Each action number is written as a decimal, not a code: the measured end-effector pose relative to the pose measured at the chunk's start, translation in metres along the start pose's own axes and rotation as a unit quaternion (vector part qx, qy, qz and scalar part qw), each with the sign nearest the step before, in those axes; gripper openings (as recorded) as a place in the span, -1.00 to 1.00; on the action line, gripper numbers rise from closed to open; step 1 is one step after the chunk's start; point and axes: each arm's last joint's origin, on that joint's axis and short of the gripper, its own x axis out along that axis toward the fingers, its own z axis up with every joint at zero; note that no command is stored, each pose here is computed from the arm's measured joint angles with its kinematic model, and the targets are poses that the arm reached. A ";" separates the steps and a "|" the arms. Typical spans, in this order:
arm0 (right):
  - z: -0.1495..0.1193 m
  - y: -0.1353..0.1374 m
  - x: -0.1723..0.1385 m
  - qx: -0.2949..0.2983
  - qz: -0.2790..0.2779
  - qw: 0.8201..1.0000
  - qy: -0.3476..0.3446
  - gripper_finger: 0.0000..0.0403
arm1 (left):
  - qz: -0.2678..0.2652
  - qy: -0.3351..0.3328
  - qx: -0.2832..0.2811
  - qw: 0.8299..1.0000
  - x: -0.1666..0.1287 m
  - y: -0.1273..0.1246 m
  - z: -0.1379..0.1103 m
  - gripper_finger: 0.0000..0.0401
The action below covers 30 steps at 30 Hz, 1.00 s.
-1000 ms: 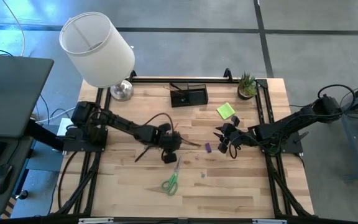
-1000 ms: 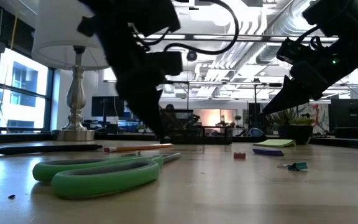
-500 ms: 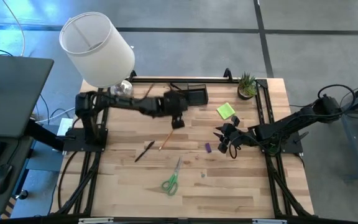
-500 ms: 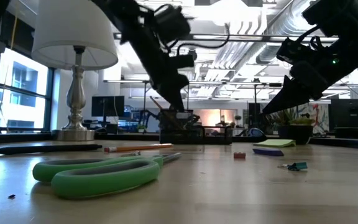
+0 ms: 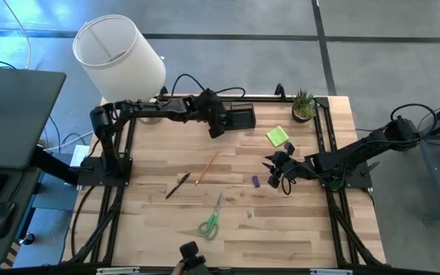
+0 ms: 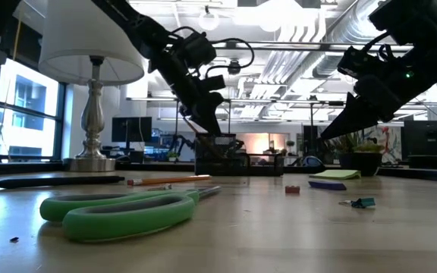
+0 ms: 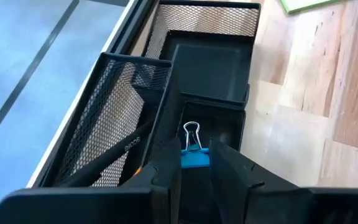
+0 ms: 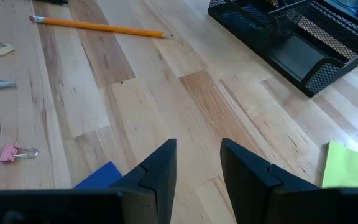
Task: Pick and place office supplies into organizer
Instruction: Put the top blue binder clip into the black desk organizer
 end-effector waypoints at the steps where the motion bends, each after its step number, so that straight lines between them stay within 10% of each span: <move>1: 0.000 0.000 0.000 0.000 0.000 1.000 0.000 -0.42 | 0.001 -0.001 0.000 1.000 0.000 0.000 0.000 -0.69; 9: -0.001 0.000 0.000 -0.001 -0.001 1.000 0.003 -0.42 | -0.003 -0.001 0.007 1.000 -0.001 -0.012 0.002 -0.64; 23: -0.002 -0.001 0.000 -0.002 -0.001 1.000 0.008 -0.42 | -0.010 0.029 -0.003 1.000 -0.004 -0.025 -0.002 0.15; 30: -0.003 -0.001 0.000 -0.003 -0.002 1.000 0.010 -0.42 | -0.053 0.060 0.092 0.992 -0.004 -0.061 -0.007 0.12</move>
